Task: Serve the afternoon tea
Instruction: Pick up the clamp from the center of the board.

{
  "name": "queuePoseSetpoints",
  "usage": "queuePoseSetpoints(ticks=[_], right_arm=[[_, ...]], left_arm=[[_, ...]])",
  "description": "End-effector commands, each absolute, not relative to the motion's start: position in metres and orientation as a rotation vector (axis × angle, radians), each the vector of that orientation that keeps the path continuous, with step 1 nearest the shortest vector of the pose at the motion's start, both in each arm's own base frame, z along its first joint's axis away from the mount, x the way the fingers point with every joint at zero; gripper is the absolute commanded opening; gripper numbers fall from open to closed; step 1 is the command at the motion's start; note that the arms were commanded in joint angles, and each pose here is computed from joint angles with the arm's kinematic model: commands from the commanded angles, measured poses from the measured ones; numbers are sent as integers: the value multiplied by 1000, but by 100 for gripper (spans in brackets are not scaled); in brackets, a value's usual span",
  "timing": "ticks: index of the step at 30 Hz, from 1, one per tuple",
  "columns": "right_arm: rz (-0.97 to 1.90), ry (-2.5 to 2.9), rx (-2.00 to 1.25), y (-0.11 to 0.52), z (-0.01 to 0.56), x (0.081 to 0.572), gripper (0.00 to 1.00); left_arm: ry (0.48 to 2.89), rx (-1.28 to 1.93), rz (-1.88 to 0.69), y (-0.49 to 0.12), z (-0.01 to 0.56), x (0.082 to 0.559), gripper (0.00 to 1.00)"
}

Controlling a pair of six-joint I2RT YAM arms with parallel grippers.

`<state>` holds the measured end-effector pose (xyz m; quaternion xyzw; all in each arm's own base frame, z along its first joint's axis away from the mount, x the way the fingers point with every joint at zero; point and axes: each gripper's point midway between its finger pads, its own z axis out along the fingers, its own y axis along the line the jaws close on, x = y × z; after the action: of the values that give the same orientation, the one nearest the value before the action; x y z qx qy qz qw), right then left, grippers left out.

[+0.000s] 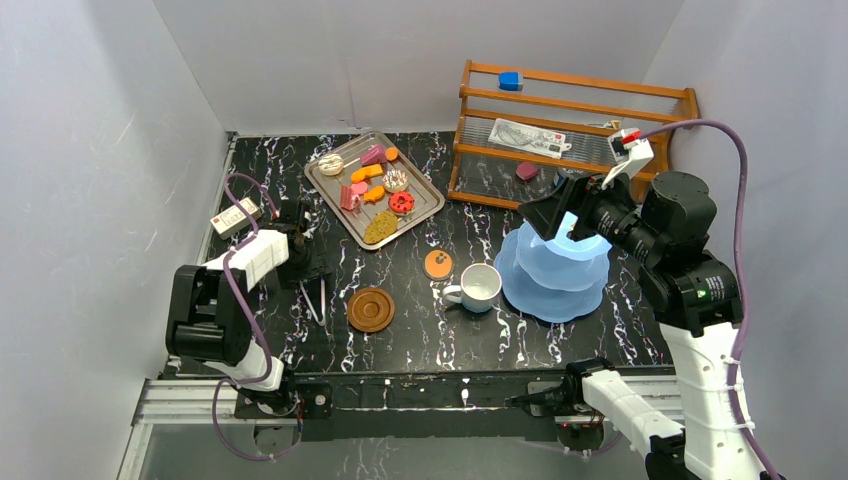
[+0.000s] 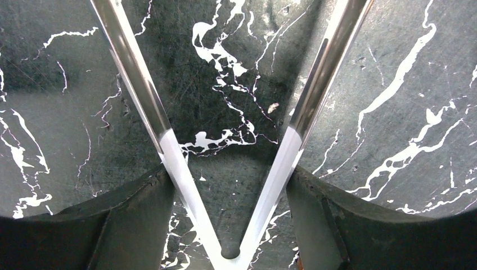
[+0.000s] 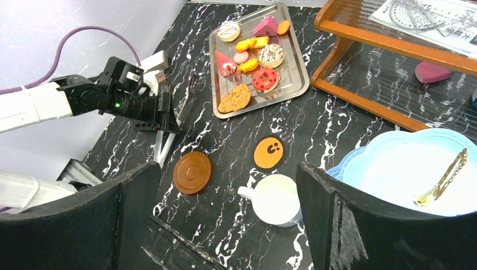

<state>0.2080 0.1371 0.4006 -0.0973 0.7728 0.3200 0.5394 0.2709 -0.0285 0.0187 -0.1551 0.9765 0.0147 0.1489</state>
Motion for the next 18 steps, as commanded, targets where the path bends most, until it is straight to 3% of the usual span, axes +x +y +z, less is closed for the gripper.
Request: queuePoseSetpoints(ticks=[1, 14, 18], right_arm=[[785, 1750, -246, 139, 426, 204, 99], [802, 1741, -234, 139, 429, 198, 99], [794, 1742, -233, 138, 431, 196, 99]], left_arm=[[2839, -467, 43, -29, 12, 263, 66], [2851, -453, 78, -30, 10, 260, 58], [2794, -436, 58, -31, 36, 270, 57]])
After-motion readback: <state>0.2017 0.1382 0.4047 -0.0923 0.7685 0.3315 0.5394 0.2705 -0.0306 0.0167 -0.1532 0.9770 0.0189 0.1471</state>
